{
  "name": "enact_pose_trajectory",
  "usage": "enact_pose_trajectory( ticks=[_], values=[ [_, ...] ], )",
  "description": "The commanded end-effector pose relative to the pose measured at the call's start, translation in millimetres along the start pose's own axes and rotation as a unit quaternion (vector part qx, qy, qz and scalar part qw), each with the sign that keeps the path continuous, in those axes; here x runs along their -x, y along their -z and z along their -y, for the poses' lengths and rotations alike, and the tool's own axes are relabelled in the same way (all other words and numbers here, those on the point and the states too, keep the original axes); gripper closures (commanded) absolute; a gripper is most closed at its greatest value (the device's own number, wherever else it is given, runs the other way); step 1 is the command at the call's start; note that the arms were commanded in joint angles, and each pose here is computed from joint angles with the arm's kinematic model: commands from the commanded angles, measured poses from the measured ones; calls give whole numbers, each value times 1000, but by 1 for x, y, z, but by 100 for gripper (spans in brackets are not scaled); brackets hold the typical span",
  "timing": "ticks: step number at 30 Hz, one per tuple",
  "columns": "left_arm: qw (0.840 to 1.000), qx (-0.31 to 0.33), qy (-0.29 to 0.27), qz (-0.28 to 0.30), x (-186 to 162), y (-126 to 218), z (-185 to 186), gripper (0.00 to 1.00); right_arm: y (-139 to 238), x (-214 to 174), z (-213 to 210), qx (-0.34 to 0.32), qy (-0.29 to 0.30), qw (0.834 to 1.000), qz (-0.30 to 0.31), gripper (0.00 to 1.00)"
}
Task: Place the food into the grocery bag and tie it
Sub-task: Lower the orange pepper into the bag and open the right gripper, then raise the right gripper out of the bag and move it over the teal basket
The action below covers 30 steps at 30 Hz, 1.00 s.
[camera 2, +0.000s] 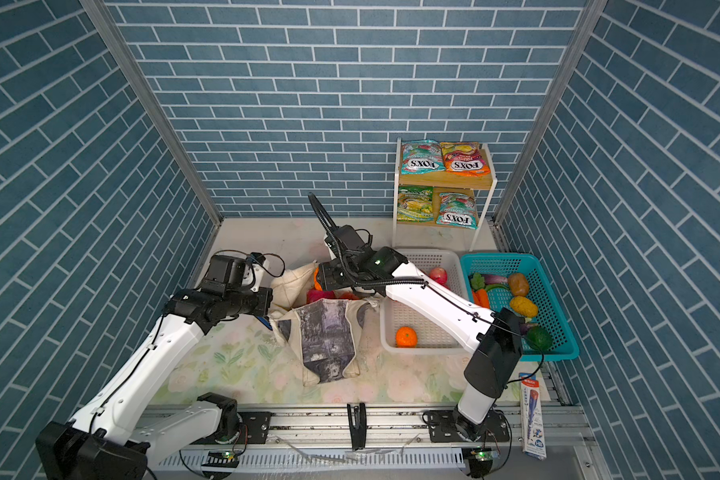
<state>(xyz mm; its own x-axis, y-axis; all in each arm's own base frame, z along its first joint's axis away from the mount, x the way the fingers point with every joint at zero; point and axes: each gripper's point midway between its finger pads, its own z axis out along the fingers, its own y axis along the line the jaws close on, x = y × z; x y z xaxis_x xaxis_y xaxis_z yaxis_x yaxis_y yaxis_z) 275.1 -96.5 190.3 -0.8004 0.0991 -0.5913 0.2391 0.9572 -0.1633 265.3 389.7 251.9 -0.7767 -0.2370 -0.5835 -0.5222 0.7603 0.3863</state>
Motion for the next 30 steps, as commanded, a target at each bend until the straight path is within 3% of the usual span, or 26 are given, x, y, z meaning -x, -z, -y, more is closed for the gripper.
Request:
enact_pose_trajectory(
  ticks=[1, 15, 24, 26, 30],
  values=[
    [1000, -1, -3, -3, -4, 1, -1, 95, -5, -8, -4, 0, 24, 999, -23, 56],
    [1000, 2, -3, -5, -4, 0, -2, 95, -27, -29, 7, -28, 27, 996, -76, 49],
    [1000, 3, -3, -6, -5, 0, -2, 95, -29, -29, 10, -38, 29, 995, -82, 36],
    [1000, 3, -3, -6, -5, 0, -2, 95, -28, -29, 11, -41, 30, 995, -82, 1],
    [1000, 4, -3, -6, -5, 0, -2, 95, -23, -24, 10, -46, 36, 996, -74, 1]
  ],
)
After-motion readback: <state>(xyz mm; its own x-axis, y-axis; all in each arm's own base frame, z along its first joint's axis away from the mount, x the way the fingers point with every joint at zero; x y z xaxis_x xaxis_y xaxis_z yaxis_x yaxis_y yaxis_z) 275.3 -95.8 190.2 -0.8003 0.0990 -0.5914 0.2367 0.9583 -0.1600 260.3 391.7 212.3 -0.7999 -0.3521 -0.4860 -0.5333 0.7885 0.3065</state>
